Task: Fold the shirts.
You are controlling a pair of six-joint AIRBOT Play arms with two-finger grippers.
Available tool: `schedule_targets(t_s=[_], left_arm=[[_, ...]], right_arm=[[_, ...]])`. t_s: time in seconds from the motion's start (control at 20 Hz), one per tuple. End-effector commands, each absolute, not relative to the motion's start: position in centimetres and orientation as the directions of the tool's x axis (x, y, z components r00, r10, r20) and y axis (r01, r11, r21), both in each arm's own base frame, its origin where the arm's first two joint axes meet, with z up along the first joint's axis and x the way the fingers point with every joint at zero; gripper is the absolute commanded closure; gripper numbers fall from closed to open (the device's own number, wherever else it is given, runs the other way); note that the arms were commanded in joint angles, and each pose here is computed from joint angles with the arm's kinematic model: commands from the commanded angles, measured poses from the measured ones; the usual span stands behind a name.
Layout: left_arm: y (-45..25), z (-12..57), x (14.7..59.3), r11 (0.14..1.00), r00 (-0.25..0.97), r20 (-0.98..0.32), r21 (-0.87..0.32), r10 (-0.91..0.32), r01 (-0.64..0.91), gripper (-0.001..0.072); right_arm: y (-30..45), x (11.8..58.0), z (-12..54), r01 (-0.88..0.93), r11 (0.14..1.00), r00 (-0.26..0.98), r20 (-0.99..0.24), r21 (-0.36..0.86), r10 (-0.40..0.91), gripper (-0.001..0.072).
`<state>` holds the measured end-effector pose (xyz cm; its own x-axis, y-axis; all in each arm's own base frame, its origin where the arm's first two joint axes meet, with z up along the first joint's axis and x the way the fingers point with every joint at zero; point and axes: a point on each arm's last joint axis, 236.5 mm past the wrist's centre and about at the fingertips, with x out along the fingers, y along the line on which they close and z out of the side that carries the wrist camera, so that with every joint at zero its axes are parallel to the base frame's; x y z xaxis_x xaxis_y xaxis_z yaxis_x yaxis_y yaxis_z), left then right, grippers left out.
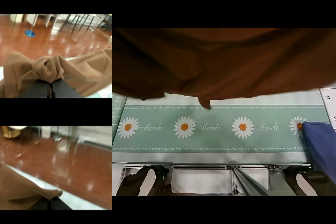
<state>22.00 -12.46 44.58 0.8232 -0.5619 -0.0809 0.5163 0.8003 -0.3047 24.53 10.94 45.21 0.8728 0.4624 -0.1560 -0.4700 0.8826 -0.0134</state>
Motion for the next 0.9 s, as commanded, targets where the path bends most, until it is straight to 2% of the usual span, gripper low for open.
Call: schedule_targets(t_s=[0.0, 0.1, 0.2, 0.3, 0.45, 0.65, 0.85], left_arm=[[-13.5, 45.4, 16.4, 0.851, 0.852, -0.088, -0.162, -0.517, 0.499, 0.0690], [-13.4, 44.3, 14.2, 0.879, 0.872, -0.122, -0.129, -0.473, 0.459, 0.0690], [-13.5, 44.0, 12.2, 0.894, 0.889, -0.113, -0.115, -0.444, 0.433, 0.0690], [-14.0, 44.1, 10.7, 0.895, 0.892, -0.095, -0.112, -0.442, 0.431, 0.0689], [-13.9, 43.3, 11.1, 0.893, 0.886, -0.126, -0.130, -0.445, 0.430, 0.0690], [-12.6, 40.0, 16.1, 0.871, 0.849, -0.234, -0.263, -0.474, 0.414, 0.0690], [-12.0, 33.6, 25.2, 0.753, 0.730, -0.291, -0.485, -0.619, 0.445, 0.0690]], right_arm=[[8.1, 17.8, 48.5, -0.344, 0.935, 0.939, -0.016, -0.088, 0.344, 0.0690], [7.2, 15.6, 48.9, -0.302, 0.950, 0.953, 0.010, -0.084, 0.304, 0.0691], [6.5, 14.1, 48.0, -0.275, 0.959, 0.962, -0.015, -0.073, 0.274, 0.0690], [5.2, 13.5, 45.7, -0.227, 0.973, 0.970, -0.105, -0.050, 0.221, 0.0690], [3.6, 14.3, 41.5, -0.156, 0.988, 0.951, -0.270, 0.011, 0.153, 0.0690], [8.0, 16.2, 34.7, -0.304, 0.941, 0.821, -0.459, 0.151, 0.339, 0.0690], [8.9, 21.3, 26.0, -0.278, 0.926, 0.718, -0.584, 0.257, 0.378, 0.0691]])
